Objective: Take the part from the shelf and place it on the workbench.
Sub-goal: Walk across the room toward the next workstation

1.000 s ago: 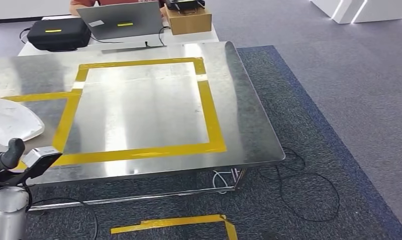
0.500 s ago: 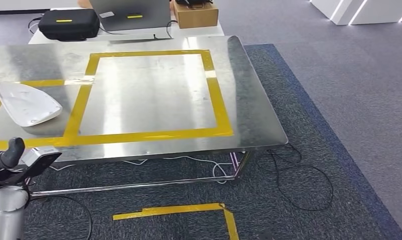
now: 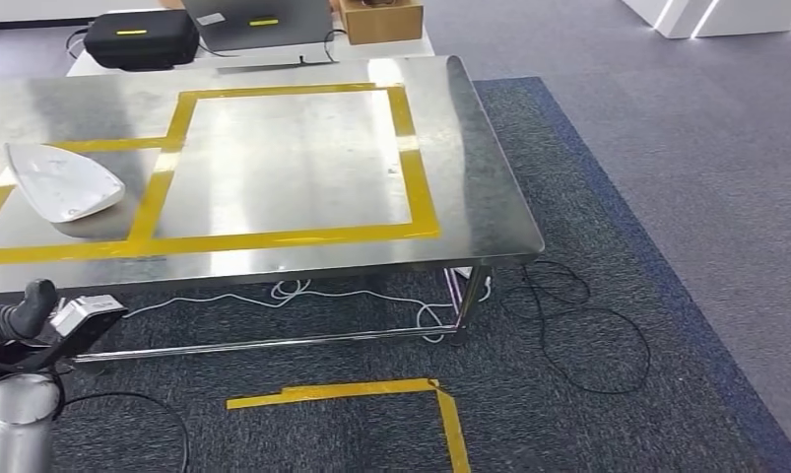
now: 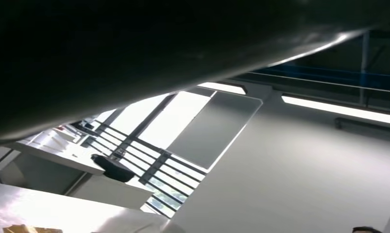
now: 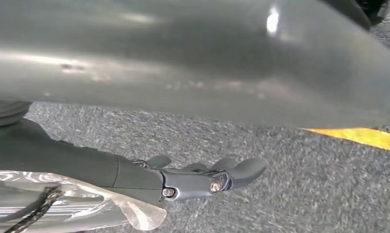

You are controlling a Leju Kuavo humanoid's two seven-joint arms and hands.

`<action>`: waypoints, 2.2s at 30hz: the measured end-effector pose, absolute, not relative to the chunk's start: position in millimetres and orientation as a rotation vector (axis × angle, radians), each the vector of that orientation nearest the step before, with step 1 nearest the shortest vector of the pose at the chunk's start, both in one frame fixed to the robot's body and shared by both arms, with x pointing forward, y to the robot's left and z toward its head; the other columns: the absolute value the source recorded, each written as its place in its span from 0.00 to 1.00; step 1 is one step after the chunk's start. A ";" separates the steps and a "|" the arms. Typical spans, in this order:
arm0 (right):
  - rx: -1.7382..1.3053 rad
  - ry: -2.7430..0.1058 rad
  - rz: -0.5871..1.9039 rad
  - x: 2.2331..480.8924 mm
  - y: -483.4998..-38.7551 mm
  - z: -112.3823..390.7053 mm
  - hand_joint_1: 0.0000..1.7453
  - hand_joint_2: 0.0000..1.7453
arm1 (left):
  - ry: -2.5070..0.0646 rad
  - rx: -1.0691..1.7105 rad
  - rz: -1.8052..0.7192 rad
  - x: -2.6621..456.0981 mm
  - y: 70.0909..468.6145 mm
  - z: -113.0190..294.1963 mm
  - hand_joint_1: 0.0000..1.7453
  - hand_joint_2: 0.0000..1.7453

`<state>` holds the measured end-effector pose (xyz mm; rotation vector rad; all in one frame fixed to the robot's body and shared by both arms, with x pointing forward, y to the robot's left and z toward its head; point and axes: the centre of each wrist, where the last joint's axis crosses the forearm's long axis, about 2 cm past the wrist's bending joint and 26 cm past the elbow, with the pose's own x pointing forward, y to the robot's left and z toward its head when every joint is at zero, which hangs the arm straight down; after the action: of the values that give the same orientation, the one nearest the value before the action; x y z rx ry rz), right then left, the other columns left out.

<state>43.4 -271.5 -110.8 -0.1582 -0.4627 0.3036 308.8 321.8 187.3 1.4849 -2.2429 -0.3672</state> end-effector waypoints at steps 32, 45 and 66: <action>-0.144 -0.451 0.295 42.4 -256.1 -110.0 0.00 0.00 | -1.544 1.389 -0.687 219.8 394.0 31.9 0.00 0.00; -0.129 -0.447 0.252 42.8 -250.1 -109.5 0.00 0.00 | -0.957 0.932 -0.697 139.5 339.9 -73.5 0.00 0.00; -0.112 -0.430 0.023 42.8 -253.7 -110.0 0.00 0.00 | -0.443 0.494 -0.597 59.1 260.8 -105.1 0.00 0.00</action>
<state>42.8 -253.7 -110.0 -0.1124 -0.4303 0.0230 59.1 260.8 -105.1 0.4935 -0.4429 -0.5974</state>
